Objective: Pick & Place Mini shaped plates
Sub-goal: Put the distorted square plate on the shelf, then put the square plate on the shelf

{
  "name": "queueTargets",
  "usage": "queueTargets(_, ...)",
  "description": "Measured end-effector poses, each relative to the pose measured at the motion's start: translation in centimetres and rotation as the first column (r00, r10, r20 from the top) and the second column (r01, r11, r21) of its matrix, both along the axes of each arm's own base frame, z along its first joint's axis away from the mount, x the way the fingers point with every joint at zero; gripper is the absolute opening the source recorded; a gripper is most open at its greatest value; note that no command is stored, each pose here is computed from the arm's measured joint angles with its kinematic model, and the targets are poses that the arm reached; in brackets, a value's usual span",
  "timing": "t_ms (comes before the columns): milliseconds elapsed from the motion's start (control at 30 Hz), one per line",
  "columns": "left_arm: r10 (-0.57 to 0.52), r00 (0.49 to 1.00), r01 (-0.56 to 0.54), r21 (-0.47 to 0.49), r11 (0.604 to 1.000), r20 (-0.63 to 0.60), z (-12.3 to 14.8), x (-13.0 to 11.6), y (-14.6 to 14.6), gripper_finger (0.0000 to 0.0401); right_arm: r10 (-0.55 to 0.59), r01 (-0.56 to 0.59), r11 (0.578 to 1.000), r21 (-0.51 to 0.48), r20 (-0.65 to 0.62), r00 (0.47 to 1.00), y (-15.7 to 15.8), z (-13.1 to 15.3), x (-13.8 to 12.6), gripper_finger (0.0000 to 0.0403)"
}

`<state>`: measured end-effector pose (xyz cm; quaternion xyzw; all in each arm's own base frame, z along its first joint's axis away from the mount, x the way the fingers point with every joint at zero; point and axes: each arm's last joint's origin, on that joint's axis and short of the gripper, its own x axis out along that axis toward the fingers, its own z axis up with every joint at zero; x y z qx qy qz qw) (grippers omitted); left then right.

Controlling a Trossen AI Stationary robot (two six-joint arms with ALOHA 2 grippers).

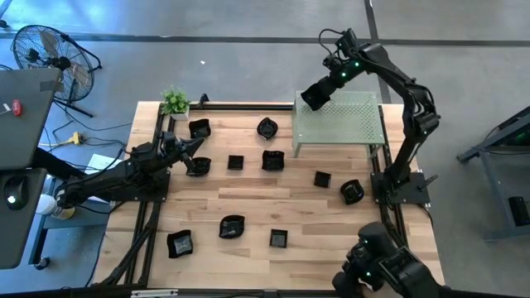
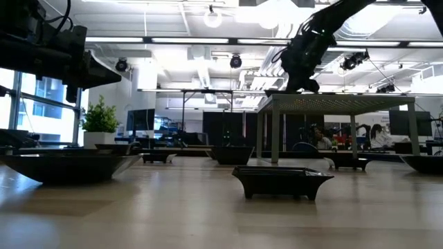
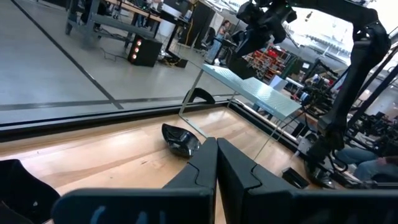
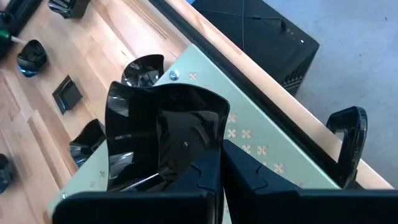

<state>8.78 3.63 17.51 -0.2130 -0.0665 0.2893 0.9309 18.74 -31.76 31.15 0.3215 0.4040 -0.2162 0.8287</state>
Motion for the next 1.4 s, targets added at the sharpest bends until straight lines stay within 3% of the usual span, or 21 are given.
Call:
queueTargets(233,-0.002,1.000,0.002,-0.001,1.000,-0.005,0.0,0.0,0.0,0.0000,-0.003,0.002,0.999,-0.037,-0.018,1.000,-0.7,-0.4,0.0,0.0004)
queueTargets(633,-0.003,1.000,0.003,-0.001,1.000,-0.004,0.0,0.0,0.0,0.0000,0.008,-0.014,0.996,-0.085,-0.072,0.997,-0.7,-0.5,-0.1,0.0060)
queueTargets(800,-0.015,1.000,0.015,-0.010,1.000,0.016,0.1,0.0,0.0,0.0000,0.009,-0.016,0.995,-0.103,-0.064,0.998,0.2,0.9,-0.6,0.0062)
queueTargets(967,-0.087,0.996,0.088,-0.030,0.996,0.020,0.0,0.2,-0.2,0.0000,0.056,-0.064,0.984,-0.169,-0.048,0.997,3.7,4.4,-1.2,0.0022)
queueTargets(1100,-0.112,0.993,0.109,-0.063,0.992,-0.041,-0.1,0.6,-0.2,0.0000,0.122,-0.106,0.961,-0.257,0.046,0.991,8.0,6.4,-0.7,0.0006)
queueTargets(1400,-0.166,0.964,0.149,-0.094,0.984,-0.210,1.2,2.8,0.4,0.0000,0.238,-0.102,0.921,-0.377,0.338,0.911,18.7,3.3,1.1,0.0003)
